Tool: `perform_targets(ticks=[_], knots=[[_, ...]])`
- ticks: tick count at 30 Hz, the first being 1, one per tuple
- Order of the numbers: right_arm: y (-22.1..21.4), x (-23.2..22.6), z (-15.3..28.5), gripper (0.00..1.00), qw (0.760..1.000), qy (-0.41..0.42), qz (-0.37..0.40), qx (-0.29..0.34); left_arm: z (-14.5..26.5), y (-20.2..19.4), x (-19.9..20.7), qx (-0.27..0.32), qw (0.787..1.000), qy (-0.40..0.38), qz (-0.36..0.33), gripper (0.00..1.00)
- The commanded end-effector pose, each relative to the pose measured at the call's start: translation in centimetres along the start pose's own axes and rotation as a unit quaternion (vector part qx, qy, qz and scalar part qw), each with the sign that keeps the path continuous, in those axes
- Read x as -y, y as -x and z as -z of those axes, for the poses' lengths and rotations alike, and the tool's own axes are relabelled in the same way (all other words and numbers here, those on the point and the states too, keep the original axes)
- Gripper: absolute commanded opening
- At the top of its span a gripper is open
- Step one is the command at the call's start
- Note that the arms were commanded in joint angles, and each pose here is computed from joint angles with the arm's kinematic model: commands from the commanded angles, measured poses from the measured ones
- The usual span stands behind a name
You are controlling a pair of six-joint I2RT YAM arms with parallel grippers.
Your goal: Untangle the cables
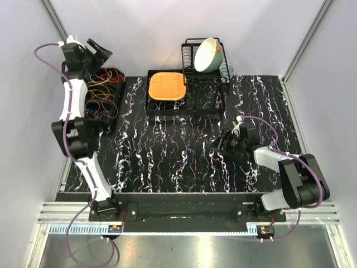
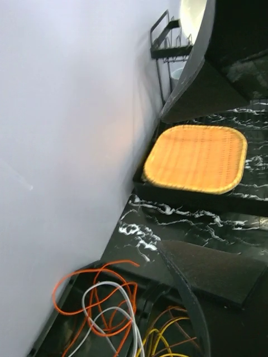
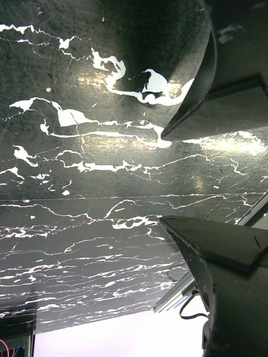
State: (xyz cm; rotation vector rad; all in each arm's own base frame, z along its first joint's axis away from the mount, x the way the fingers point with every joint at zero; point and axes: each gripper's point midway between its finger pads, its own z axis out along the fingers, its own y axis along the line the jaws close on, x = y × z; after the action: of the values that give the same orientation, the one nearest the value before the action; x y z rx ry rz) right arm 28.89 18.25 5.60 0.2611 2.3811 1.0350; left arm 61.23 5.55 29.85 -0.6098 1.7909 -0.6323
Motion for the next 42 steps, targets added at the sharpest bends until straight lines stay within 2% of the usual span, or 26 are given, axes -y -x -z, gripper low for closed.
perform_targets(ticks=[1,2,3,4,6,7,11,14,16,17,20,21,23,24,26,32,35,37,39,40,41,42], knots=[[1.0,-1.1,0.4,0.63,0.999,0.025,0.012,0.018,5.4,0.2,4.4,0.019,0.999,-0.028,-0.037,0.90],[1.0,-1.1,0.4,0.63,0.999,0.026,0.013,0.017,5.6,-2.1,3.3,-0.001,0.999,-0.014,-0.036,0.90],[1.0,-1.0,0.4,0.63,0.999,0.026,0.011,0.018,7.5,-1.8,4.7,0.010,0.999,-0.023,-0.048,0.90],[1.0,-1.0,0.5,0.63,0.999,0.026,0.011,0.019,7.9,-3.9,3.1,-0.007,0.998,-0.003,-0.056,0.90],[1.0,-1.1,0.6,0.64,0.999,0.029,0.013,0.022,10.5,-4.3,4.2,0.009,0.996,-0.006,-0.088,0.90],[0.9,-1.1,0.6,0.64,0.999,0.029,0.013,0.021,11.2,-6.1,2.9,-0.005,0.996,0.007,-0.092,0.90],[1.0,-1.2,0.7,0.66,0.999,0.031,0.013,0.022,14.6,-9.3,1.2,-0.010,0.991,0.029,-0.133,0.90],[1.0,-1.2,0.7,0.69,0.999,0.032,0.013,0.021,17.3,-11.5,-0.8,0.002,0.985,0.050,-0.166,0.90],[1.0,-1.3,0.7,0.70,0.999,0.034,0.013,0.021,18.2,-13.3,-4.1,0.018,0.979,0.087,-0.182,0.90],[1.0,-1.3,0.7,0.70,0.999,0.035,0.013,0.022,19.4,-13.0,-3.9,0.044,0.976,0.088,-0.193,0.90],[1.0,-1.2,0.8,0.72,0.999,0.035,0.013,0.025,20.6,-14.3,-6.9,0.069,0.956,0.145,-0.244,0.91],[1.0,-1.2,0.9,0.72,0.999,0.035,0.013,0.025,20.7,-14.6,-7.1,0.069,0.945,0.145,-0.287,0.92],[1.0,-1.2,0.9,0.73,0.999,0.035,0.013,0.024,20.6,-15.7,-6.4,0.092,0.936,0.101,-0.325,0.95],[1.0,-1.2,0.9,0.73,0.999,0.036,0.014,0.026,20.6,-17.7,-7.1,0.079,0.927,0.089,-0.355,0.96],[1.0,-1.2,1.0,0.73,0.999,0.035,0.013,0.026,20.5,-17.8,-6.5,0.106,0.917,0.076,-0.376,0.98],[1.0,-1.2,1.1,0.74,0.999,0.036,0.013,0.029,20.1,-19.5,-9.9,0.121,0.917,0.110,-0.364,0.96],[1.1,-1.3,1.1,0.75,0.999,0.037,0.014,0.030,19.6,-20.4,-10.9,0.149,0.919,0.102,-0.352,0.93],[1.0,-1.2,1.1,0.76,0.999,0.036,0.012,0.030,19.1,-20.8,-9.8,0.155,0.918,0.066,-0.359,0.87],[0.9,-1.1,1.2,0.76,0.999,0.034,0.013,0.032,19.1,-20.8,-9.3,0.181,0.911,0.042,-0.368,0.88],[0.9,-1.1,1.2,0.76,0.999,0.034,0.013,0.032,18.5,-22.2,-10.4,0.171,0.911,0.040,-0.374,0.91],[1.1,-1.2,1.3,0.76,0.999,0.035,0.013,0.034,19.0,-21.5,-9.2,0.195,0.904,0.020,-0.379,0.94],[1.0,-1.2,1.2,0.77,0.999,0.035,0.013,0.032,18.1,-22.5,-10.5,0.144,0.914,0.048,-0.375,0.94]])
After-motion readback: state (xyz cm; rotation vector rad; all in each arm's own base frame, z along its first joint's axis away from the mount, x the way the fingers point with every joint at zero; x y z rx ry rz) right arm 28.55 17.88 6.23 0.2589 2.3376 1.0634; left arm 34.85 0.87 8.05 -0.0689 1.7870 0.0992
